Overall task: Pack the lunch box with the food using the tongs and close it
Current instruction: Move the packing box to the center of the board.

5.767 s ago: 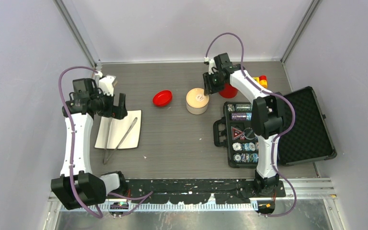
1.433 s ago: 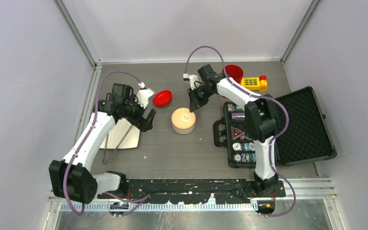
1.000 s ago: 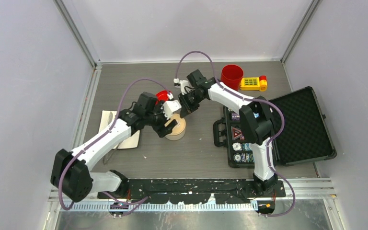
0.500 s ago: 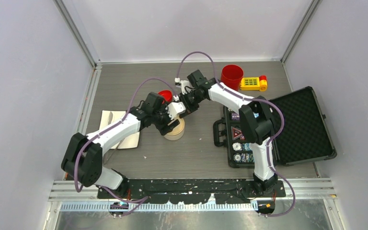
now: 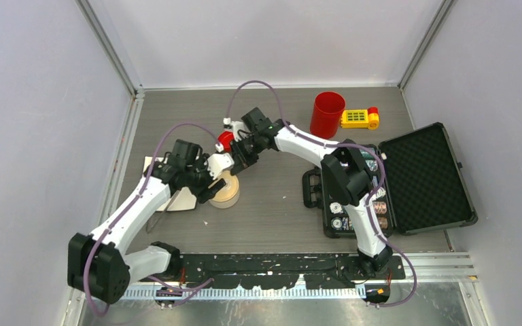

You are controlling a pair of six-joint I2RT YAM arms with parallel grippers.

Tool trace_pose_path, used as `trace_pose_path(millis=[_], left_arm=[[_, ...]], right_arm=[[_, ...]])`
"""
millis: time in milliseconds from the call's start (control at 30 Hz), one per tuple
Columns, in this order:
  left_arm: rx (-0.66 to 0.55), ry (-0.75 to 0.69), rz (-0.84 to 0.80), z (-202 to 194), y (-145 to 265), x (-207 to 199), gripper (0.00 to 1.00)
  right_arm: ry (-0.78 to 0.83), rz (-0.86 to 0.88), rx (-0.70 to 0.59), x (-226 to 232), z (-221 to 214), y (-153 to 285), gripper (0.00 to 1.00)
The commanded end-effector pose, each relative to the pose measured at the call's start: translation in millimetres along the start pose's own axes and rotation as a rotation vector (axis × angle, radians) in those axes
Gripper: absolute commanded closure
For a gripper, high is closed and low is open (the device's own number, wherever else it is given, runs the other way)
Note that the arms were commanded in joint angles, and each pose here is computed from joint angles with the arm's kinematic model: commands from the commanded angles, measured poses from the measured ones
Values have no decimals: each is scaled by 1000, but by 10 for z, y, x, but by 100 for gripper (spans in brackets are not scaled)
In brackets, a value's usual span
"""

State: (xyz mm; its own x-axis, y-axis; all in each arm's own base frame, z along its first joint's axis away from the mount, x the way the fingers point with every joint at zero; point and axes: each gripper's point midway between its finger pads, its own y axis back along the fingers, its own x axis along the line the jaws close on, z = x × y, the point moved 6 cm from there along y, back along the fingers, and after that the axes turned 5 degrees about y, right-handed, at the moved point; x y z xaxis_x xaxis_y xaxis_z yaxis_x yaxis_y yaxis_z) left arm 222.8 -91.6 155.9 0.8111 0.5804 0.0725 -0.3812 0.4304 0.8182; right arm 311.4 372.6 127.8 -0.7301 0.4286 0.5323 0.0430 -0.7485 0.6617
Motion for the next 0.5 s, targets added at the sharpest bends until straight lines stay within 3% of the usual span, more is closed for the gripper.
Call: trace_pose_path(millis=[0, 267, 467], left_arm=[[-29, 18, -24, -49, 217, -119, 32], [-236, 99, 118, 425, 456, 182, 23], [-268, 200, 96, 816, 417, 560, 21]], right_arm=[[39, 49, -85, 181, 284, -15, 87], [0, 34, -223, 52, 627, 501, 62], [10, -5, -360, -89, 835, 1085, 47]])
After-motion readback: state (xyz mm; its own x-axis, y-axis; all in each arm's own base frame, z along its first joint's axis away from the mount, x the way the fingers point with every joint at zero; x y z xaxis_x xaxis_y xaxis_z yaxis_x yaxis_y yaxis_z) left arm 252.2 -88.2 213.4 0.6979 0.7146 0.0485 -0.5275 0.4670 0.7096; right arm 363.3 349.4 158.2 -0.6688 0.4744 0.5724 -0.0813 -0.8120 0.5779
